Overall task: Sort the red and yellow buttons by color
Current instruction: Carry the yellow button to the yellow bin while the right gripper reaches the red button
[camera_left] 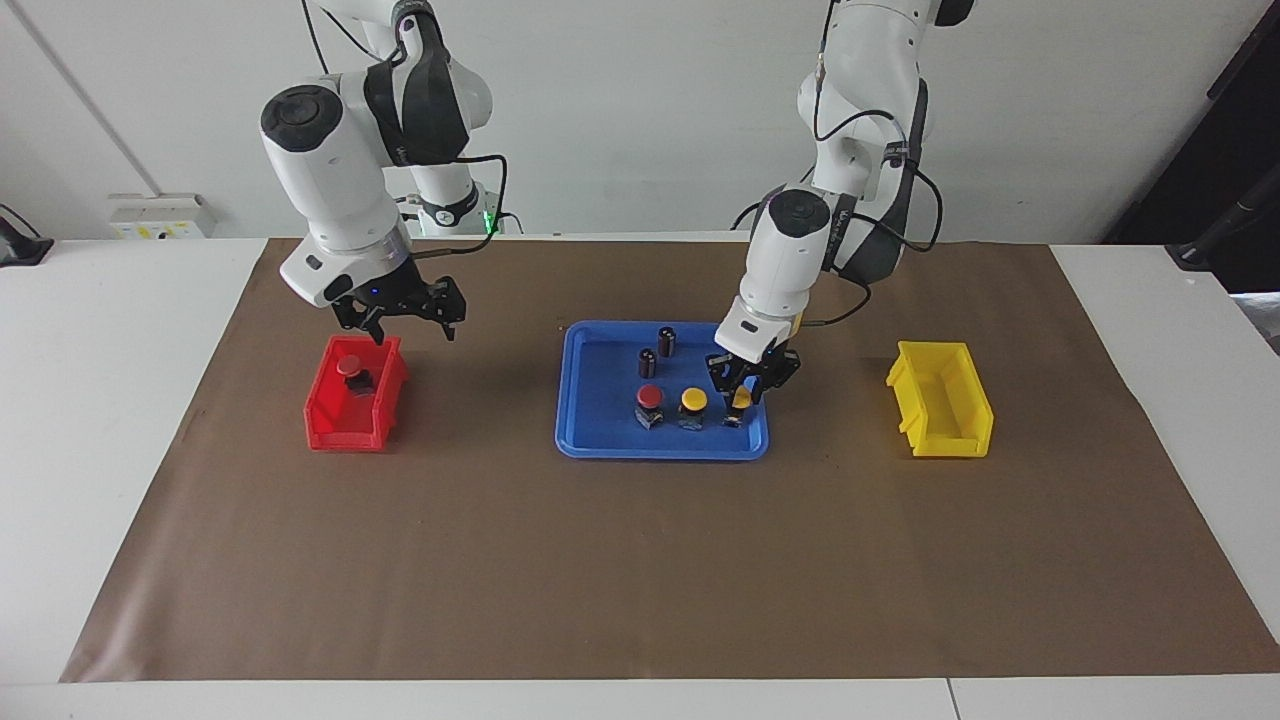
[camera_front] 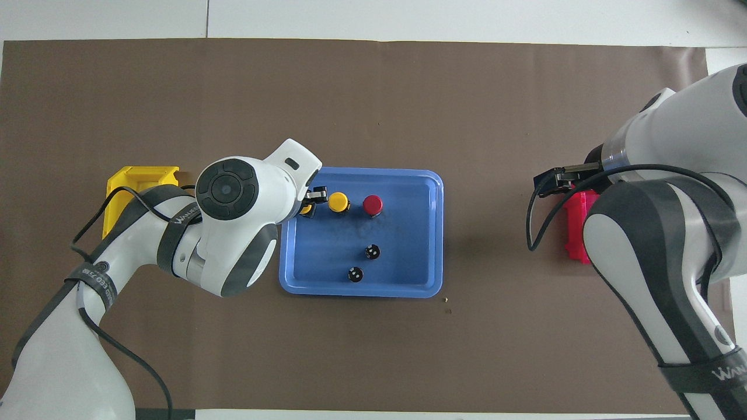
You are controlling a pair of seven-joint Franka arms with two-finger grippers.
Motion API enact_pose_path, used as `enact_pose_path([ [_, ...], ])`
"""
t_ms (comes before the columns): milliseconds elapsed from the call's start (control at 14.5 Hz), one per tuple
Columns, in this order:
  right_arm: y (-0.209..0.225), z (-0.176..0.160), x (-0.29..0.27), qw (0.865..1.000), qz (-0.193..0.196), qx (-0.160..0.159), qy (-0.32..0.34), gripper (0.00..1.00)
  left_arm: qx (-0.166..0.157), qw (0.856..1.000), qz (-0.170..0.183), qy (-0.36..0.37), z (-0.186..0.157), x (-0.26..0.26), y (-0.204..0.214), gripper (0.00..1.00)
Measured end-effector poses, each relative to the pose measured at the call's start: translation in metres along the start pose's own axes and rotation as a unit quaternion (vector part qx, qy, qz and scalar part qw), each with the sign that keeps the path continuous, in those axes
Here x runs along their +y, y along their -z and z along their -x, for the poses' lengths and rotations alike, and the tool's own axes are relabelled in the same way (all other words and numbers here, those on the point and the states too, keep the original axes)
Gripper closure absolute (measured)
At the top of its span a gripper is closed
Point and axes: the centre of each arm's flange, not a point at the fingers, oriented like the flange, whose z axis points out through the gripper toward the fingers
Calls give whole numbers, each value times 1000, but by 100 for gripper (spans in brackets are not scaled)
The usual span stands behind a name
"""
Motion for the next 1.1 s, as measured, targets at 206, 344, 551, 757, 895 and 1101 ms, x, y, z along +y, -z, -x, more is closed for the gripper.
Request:
enact_pose_path([
  [206,-2,-2,5,1000,0,-2,-5,0,0,1000,0,0,0,0,0,58],
  [344,-2,-2,3,1000,0,-1,-3,0,-1,1000,0,0,2,0,-3,55],
  [551,-1,-2,0,1000,0,0,-1,0,0,1000,0,0,3,0,-4,57],
  [757,0,-2,0,1000,0,0,-1,0,1,1000,0,0,3,0,-4,58],
  [895,0,-2,0,1000,0,1,-1,0,0,1000,0,1,1,0,-1,58],
  [1101,1,-2,-1,1000,0,1,0,0,-21,1000,-16,9,-19,-9,53,58],
])
